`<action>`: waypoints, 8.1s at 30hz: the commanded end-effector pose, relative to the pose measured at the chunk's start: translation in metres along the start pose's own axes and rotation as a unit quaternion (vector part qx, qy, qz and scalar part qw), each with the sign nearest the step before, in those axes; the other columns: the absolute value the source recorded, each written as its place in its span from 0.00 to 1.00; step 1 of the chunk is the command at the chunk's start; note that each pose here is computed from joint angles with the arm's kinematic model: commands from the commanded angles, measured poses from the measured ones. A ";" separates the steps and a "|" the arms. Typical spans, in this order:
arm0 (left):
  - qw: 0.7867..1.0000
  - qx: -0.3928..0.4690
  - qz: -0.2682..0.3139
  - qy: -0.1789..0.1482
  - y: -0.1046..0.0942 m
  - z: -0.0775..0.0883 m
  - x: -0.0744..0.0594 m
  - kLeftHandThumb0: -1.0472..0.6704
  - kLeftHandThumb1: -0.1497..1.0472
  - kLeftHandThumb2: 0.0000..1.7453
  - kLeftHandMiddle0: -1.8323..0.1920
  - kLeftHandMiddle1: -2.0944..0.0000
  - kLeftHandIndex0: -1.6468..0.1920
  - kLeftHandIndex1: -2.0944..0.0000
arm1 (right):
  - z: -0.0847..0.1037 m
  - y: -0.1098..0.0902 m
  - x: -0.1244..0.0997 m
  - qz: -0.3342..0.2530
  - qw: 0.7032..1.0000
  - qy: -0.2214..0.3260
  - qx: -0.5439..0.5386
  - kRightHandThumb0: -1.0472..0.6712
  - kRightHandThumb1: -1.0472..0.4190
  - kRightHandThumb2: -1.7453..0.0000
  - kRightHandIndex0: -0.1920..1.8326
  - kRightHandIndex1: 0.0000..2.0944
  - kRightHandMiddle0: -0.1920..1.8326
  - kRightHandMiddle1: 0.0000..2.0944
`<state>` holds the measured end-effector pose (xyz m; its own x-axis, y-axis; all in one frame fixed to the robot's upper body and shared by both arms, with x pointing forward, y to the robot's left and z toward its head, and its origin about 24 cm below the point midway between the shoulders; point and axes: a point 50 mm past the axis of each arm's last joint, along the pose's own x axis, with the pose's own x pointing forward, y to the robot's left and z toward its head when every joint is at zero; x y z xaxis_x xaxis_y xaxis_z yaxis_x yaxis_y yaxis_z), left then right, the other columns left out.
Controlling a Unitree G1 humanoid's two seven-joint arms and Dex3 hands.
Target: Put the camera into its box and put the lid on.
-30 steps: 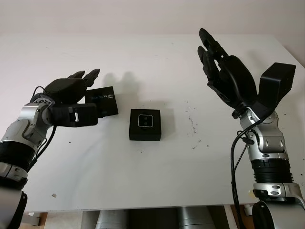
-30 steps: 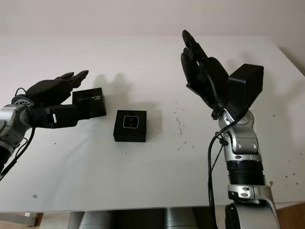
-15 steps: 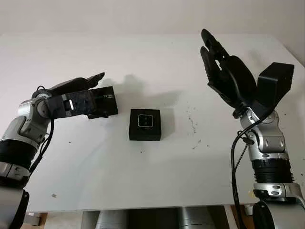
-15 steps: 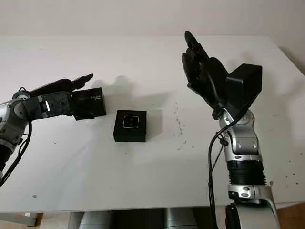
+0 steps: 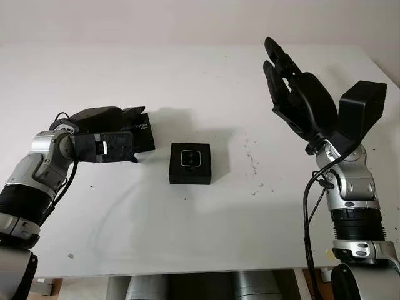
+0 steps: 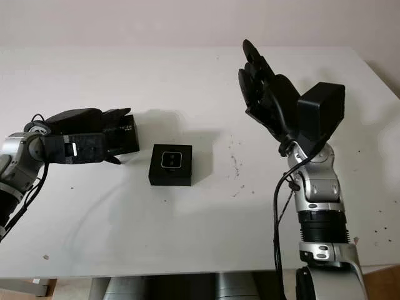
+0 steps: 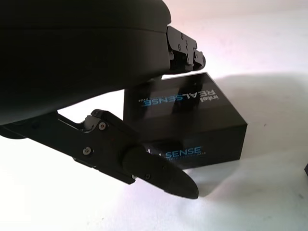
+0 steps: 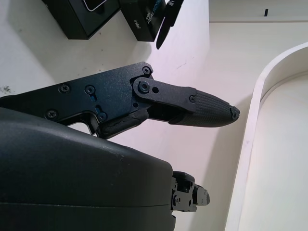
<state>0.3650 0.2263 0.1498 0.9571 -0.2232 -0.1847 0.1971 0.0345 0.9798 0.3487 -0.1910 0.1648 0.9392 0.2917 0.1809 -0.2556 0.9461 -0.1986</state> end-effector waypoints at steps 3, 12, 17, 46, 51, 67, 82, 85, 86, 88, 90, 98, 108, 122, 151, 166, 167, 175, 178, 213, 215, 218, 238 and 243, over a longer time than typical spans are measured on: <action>0.999 0.037 0.015 0.000 -0.013 -0.004 -0.003 0.48 0.83 0.04 0.69 0.95 0.72 0.93 | 0.002 -0.001 -0.002 0.000 1.000 -0.007 -0.001 0.21 0.00 0.64 0.02 0.03 0.05 0.03; 0.995 -0.001 0.091 -0.029 -0.014 -0.005 -0.006 0.57 0.95 0.04 0.77 0.36 0.53 0.84 | -0.002 0.002 -0.003 0.003 1.000 -0.006 0.006 0.22 0.00 0.65 0.03 0.03 0.05 0.03; 0.991 -0.045 0.120 -0.027 -0.007 -0.004 -0.007 0.57 1.00 0.03 0.75 0.38 0.67 0.56 | -0.002 0.005 -0.002 0.006 1.000 -0.005 0.005 0.22 0.00 0.65 0.03 0.03 0.06 0.03; 0.972 -0.193 0.108 -0.080 0.084 0.078 -0.050 0.57 0.94 0.03 0.69 0.36 0.71 0.41 | 0.000 0.022 0.005 0.015 1.000 -0.010 0.017 0.19 0.00 0.68 0.02 0.02 0.04 0.02; 0.968 -0.219 0.097 -0.070 0.085 0.091 -0.051 0.57 0.93 0.03 0.68 0.34 0.70 0.39 | -0.001 0.026 0.007 0.011 1.000 -0.013 0.026 0.19 0.00 0.69 0.02 0.03 0.04 0.03; 0.952 -0.298 0.066 -0.008 0.062 0.084 -0.030 0.58 0.92 0.03 0.70 0.34 0.71 0.29 | -0.005 0.036 0.013 0.010 0.999 -0.023 0.042 0.17 0.00 0.71 0.04 0.03 0.06 0.03; 0.949 -0.314 0.019 -0.021 0.046 0.088 -0.025 0.59 0.92 0.03 0.70 0.32 0.72 0.29 | -0.005 0.034 0.011 -0.012 0.999 -0.025 0.040 0.17 0.00 0.70 0.03 0.02 0.06 0.03; 0.950 -0.311 0.009 -0.026 0.047 0.091 -0.026 0.59 0.92 0.03 0.71 0.31 0.73 0.28 | -0.005 0.034 0.011 -0.018 0.999 -0.031 0.040 0.17 0.00 0.71 0.02 0.02 0.05 0.02; 0.950 -0.310 0.007 -0.028 0.047 0.092 -0.026 0.59 0.92 0.03 0.71 0.31 0.73 0.28 | -0.005 0.035 0.011 -0.019 0.998 -0.032 0.040 0.18 0.00 0.70 0.02 0.02 0.04 0.02; 0.949 -0.314 0.000 -0.031 0.048 0.094 -0.027 0.59 0.93 0.03 0.71 0.30 0.74 0.28 | -0.005 0.036 0.012 -0.024 0.998 -0.035 0.047 0.18 0.00 0.70 0.01 0.02 0.04 0.02; 0.948 -0.317 -0.004 -0.034 0.048 0.095 -0.027 0.58 0.93 0.03 0.70 0.30 0.74 0.27 | -0.006 0.038 0.012 -0.028 0.997 -0.033 0.057 0.18 0.00 0.70 0.01 0.02 0.03 0.02; 0.946 -0.322 -0.009 -0.045 0.051 0.100 -0.028 0.57 0.92 0.03 0.69 0.30 0.72 0.25 | -0.010 0.042 0.010 -0.023 0.998 -0.031 0.055 0.19 0.00 0.70 0.00 0.02 0.03 0.02; 0.941 -0.333 0.002 -0.056 0.043 0.100 -0.020 0.59 0.92 0.03 0.69 0.29 0.72 0.23 | -0.010 0.042 0.009 -0.027 0.998 -0.034 0.052 0.18 0.00 0.72 0.01 0.02 0.03 0.02; 0.948 -0.317 -0.009 -0.026 0.040 0.107 -0.015 0.57 0.92 0.03 0.70 0.36 0.72 0.32 | -0.009 0.041 0.007 -0.026 0.998 -0.038 0.047 0.18 0.00 0.71 0.01 0.03 0.03 0.02; 0.938 -0.343 -0.028 -0.039 0.030 0.120 -0.012 0.57 0.90 0.03 0.70 0.29 0.70 0.28 | -0.010 0.043 0.007 -0.027 0.998 -0.035 0.053 0.18 0.00 0.71 0.01 0.03 0.03 0.03; 0.939 -0.340 -0.043 -0.038 0.026 0.125 -0.009 0.57 0.91 0.03 0.68 0.28 0.72 0.28 | -0.009 0.043 0.006 -0.027 0.998 -0.033 0.054 0.18 0.00 0.71 0.00 0.02 0.02 0.02; 0.939 -0.340 -0.044 -0.037 0.025 0.125 -0.010 0.57 0.91 0.03 0.67 0.28 0.72 0.28 | -0.009 0.042 0.005 -0.028 0.998 -0.032 0.053 0.18 0.00 0.71 0.01 0.03 0.02 0.02; 0.941 -0.335 -0.047 -0.025 0.022 0.124 -0.011 0.57 0.91 0.03 0.70 0.25 0.71 0.27 | -0.009 0.041 0.006 -0.027 0.998 -0.032 0.052 0.18 0.00 0.71 0.00 0.02 0.02 0.02; 0.940 -0.338 -0.052 -0.013 0.020 0.123 -0.011 0.55 0.90 0.03 0.71 0.23 0.71 0.28 | -0.008 0.042 0.007 -0.026 0.998 -0.032 0.051 0.18 0.00 0.71 0.00 0.03 0.02 0.03; 0.939 -0.261 -0.224 0.009 0.025 0.147 -0.037 0.26 1.00 0.15 1.00 1.00 1.00 1.00 | -0.009 0.042 0.011 -0.027 0.997 -0.035 0.056 0.18 0.00 0.71 0.02 0.03 0.04 0.03; 0.948 -0.225 -0.226 0.001 0.027 0.148 -0.040 0.25 1.00 0.18 1.00 1.00 1.00 1.00 | -0.009 0.042 0.012 -0.027 0.998 -0.035 0.055 0.18 0.00 0.71 0.02 0.03 0.04 0.03; 0.963 -0.173 -0.209 -0.015 0.029 0.147 -0.046 0.23 1.00 0.22 1.00 1.00 1.00 1.00 | -0.009 0.041 0.012 -0.026 0.998 -0.034 0.055 0.18 0.00 0.71 0.02 0.03 0.04 0.03; 0.986 0.043 -0.139 -0.086 0.008 0.129 -0.087 0.14 1.00 0.39 1.00 1.00 1.00 1.00 | -0.007 0.038 0.014 -0.020 0.998 -0.042 0.047 0.18 0.00 0.72 0.02 0.03 0.04 0.03; 0.983 0.026 -0.169 -0.070 -0.001 0.124 -0.091 0.13 1.00 0.40 1.00 1.00 1.00 1.00 | -0.007 0.036 0.014 -0.018 0.998 -0.041 0.047 0.18 0.00 0.71 0.01 0.03 0.04 0.03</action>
<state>0.2558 0.1253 0.1766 0.8097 -0.3435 -0.4759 0.4664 -0.1156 0.8770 0.3530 -0.1514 0.1458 0.9339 0.2647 0.2403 -0.2505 0.9641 -0.0886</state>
